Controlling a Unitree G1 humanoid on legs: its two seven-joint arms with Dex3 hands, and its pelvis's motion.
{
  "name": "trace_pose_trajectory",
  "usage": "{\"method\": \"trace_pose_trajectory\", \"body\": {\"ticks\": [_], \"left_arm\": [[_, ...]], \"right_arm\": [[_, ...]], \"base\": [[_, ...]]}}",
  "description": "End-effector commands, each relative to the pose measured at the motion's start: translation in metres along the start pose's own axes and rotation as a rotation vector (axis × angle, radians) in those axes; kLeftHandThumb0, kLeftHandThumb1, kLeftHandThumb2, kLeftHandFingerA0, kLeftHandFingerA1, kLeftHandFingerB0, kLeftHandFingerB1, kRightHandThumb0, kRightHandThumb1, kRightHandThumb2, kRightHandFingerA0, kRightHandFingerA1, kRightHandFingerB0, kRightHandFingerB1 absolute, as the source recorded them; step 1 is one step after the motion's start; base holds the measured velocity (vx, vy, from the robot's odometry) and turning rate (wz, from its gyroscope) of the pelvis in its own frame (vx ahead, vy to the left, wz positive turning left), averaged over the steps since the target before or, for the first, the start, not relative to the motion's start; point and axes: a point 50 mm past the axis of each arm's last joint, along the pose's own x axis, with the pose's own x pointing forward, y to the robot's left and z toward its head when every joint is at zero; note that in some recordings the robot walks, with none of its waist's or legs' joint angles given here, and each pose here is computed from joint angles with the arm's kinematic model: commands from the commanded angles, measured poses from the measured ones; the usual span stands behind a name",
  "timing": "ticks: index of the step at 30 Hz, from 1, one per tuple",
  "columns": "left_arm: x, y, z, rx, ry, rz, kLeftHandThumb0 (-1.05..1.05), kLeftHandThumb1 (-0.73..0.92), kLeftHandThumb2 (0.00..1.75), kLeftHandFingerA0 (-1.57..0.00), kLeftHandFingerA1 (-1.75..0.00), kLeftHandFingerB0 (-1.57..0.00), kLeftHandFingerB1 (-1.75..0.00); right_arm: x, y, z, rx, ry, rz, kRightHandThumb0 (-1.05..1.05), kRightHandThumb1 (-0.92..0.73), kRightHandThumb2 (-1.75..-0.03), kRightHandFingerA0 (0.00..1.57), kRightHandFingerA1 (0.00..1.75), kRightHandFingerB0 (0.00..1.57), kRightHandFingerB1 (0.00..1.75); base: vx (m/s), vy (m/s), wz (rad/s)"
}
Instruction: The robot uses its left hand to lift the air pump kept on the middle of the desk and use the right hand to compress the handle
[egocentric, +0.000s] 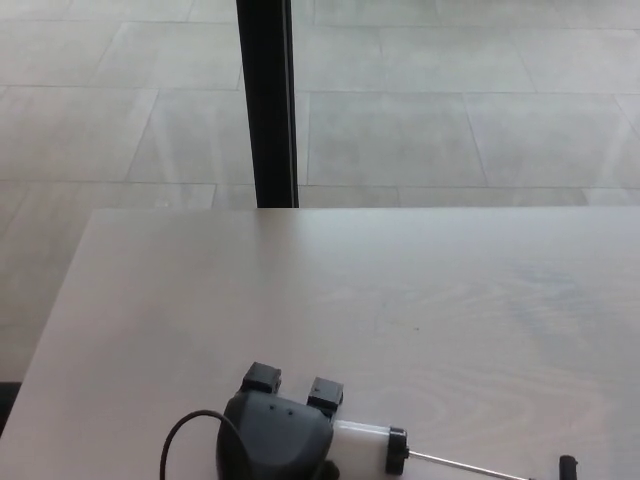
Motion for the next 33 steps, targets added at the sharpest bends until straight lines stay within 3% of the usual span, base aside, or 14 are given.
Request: {"method": "trace_pose_trajectory", "body": {"ticks": [1, 2, 4, 7, 8, 9, 11, 14, 16, 18, 23, 27, 28, 33], "left_arm": [[-0.008, -0.035, -0.019, 0.009, 0.187, -0.334, -0.6, 0.49, 0.8, -0.69, -0.87, -0.19, -0.48], [-0.009, -0.036, -0.018, -0.028, 0.175, -0.292, -0.46, 0.63, 0.59, -0.81, -0.99, -0.32, -0.44], [-0.013, -0.037, -0.014, -0.155, 0.125, -0.206, -0.23, 0.69, 0.66, -0.8, -1.57, -0.39, -0.53], [-0.014, -0.037, -0.012, -0.182, 0.111, -0.196, -0.22, 0.72, 0.67, -0.79, -1.57, -0.42, -0.54], [-0.016, -0.037, -0.008, -0.264, 0.092, -0.157, -0.2, 0.74, 0.68, -0.81, -1.54, -0.59, -0.64], [-0.017, -0.038, -0.007, -0.271, 0.084, -0.153, -0.23, 0.76, 0.69, -0.8, -1.48, -0.64, -0.71], [-0.017, -0.038, -0.008, -0.272, 0.09, -0.156, -0.21, 0.78, 0.71, -0.77, -1.49, -0.65, -0.7], [-0.017, -0.04, -0.01, -0.258, 0.092, -0.177, -0.26, 0.83, 0.73, -0.76, -1.3, -0.62, -0.62], [-0.015, -0.04, -0.012, -0.222, 0.101, -0.189, -0.28, 0.85, 0.72, -0.77, -1.32, -0.61, -0.62], [-0.016, -0.042, -0.014, -0.197, 0.116, -0.214, -0.31, 0.84, 0.72, -0.8, -1.49, -0.73, -0.78], [-0.018, -0.046, -0.016, -0.188, 0.115, -0.214, -0.31, 0.81, 0.73, -0.81, -1.54, -0.73, -0.77], [-0.018, -0.047, -0.015, -0.221, 0.105, -0.22, -0.28, 0.78, 0.77, -0.8, -1.49, -0.79, -0.84], [-0.019, -0.047, -0.014, -0.22, 0.09, -0.197, -0.29, 0.76, 0.79, -0.83, -1.57, -0.82, -0.92], [-0.02, -0.049, -0.014, -0.262, 0.079, -0.18, -0.3, 0.78, 0.75, -0.81, -1.47, -0.7, -0.79]], "right_arm": [[0.003, -0.003, 0.009, 0.037, -0.013, -0.059, -0.62, -0.8, -0.64, 0.53, 0.79, 0.6, 0.44], [0.003, -0.003, 0.009, 0.035, -0.015, -0.062, -0.61, -0.79, -0.63, 0.54, 0.8, 0.6, 0.45], [0.003, -0.004, 0.01, 0.012, -0.013, -0.073, -0.62, -0.79, -0.63, 0.57, 0.78, 0.63, 0.44], [0.003, -0.004, 0.01, 0.018, -0.015, -0.077, -0.62, -0.79, -0.63, 0.58, 0.78, 0.64, 0.44], [0.003, -0.004, 0.011, 0.014, -0.011, -0.087, -0.62, -0.79, -0.64, 0.59, 0.78, 0.66, 0.44], [0.002, -0.004, 0.011, 0.009, -0.012, -0.091, -0.61, -0.79, -0.64, 0.59, 0.77, 0.66, 0.44], [0.003, -0.003, 0.01, 0.009, -0.01, -0.09, -0.6, -0.8, -0.64, 0.6, 0.76, 0.65, 0.44], [0.003, -0.004, 0.011, 0.01, -0.018, -0.097, -0.61, -0.8, -0.64, 0.61, 0.77, 0.66, 0.45], [0.004, -0.006, 0.011, 0.0, -0.019, -0.1, -0.61, -0.81, -0.64, 0.61, 0.77, 0.67, 0.44], [0.003, -0.007, 0.011, -0.009, -0.016, -0.104, -0.62, -0.81, -0.64, 0.61, 0.75, 0.67, 0.44], [0.003, -0.006, 0.011, -0.006, -0.012, -0.113, -0.61, -0.82, -0.64, 0.62, 0.75, 0.68, 0.44], [0.003, -0.006, 0.01, -0.014, -0.015, -0.109, -0.62, -0.82, -0.64, 0.62, 0.76, 0.66, 0.45], [0.003, -0.005, 0.009, -0.012, -0.012, -0.112, -0.61, -0.82, -0.64, 0.63, 0.77, 0.67, 0.45], [0.004, -0.004, 0.007, -0.005, 0.002, -0.11, -0.6, -0.83, -0.64, 0.62, 0.75, 0.66, 0.44]], "base": [[0.0, 0.0, 0.0], [0.0, 0.0, 0.0], [0.0, 0.0, 0.0], [0.0, 0.0, 0.0], [0.0, 0.0, 0.0], [0.0, 0.0, 0.0], [0.0, 0.0, 0.0], [0.0, 0.0, 0.0], [0.0, 0.0, 0.0], [0.0, 0.0, 0.0], [0.0, 0.0, 0.0], [0.0, 0.0, 0.0], [0.0, 0.0, 0.0], [0.0, 0.0, 0.0]]}}
